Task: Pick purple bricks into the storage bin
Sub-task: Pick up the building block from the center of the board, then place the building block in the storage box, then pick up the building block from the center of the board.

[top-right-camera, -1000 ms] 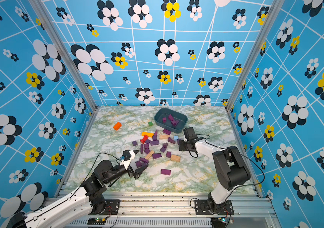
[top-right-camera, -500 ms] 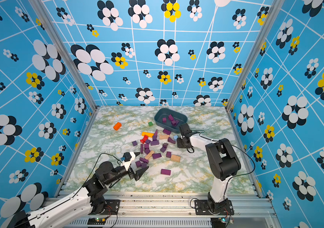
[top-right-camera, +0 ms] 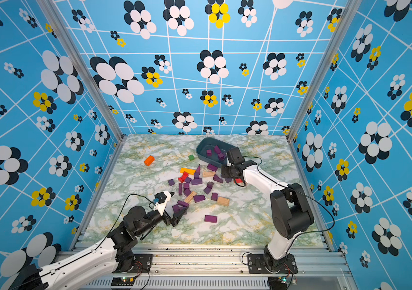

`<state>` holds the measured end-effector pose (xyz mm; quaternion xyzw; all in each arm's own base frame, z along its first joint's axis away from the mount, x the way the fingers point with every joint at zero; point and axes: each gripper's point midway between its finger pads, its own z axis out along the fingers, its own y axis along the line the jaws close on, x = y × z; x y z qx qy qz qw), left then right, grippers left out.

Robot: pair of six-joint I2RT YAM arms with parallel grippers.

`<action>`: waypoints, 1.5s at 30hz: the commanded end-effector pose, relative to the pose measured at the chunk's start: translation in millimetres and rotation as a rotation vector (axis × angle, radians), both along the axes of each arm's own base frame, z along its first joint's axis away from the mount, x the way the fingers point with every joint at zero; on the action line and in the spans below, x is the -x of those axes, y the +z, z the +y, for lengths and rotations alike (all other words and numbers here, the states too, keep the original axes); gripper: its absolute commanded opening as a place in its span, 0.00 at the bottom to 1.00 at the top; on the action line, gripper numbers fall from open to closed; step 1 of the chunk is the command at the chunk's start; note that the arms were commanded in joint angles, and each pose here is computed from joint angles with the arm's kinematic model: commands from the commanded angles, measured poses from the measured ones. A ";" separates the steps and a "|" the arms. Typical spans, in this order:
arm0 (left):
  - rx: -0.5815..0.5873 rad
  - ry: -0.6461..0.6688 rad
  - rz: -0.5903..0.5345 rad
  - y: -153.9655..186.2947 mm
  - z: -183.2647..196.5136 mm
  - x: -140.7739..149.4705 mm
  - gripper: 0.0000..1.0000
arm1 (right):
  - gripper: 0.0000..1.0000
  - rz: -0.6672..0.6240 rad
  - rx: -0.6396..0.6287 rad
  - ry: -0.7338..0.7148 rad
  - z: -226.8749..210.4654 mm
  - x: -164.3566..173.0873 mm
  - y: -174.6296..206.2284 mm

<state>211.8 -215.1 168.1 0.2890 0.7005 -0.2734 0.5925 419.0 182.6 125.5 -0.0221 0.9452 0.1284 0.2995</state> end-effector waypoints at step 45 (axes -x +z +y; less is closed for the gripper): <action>-0.113 0.459 0.492 -49.8 34.8 -96.8 0.89 | 0.69 -0.071 -0.537 0.189 3.2 137.0 21.3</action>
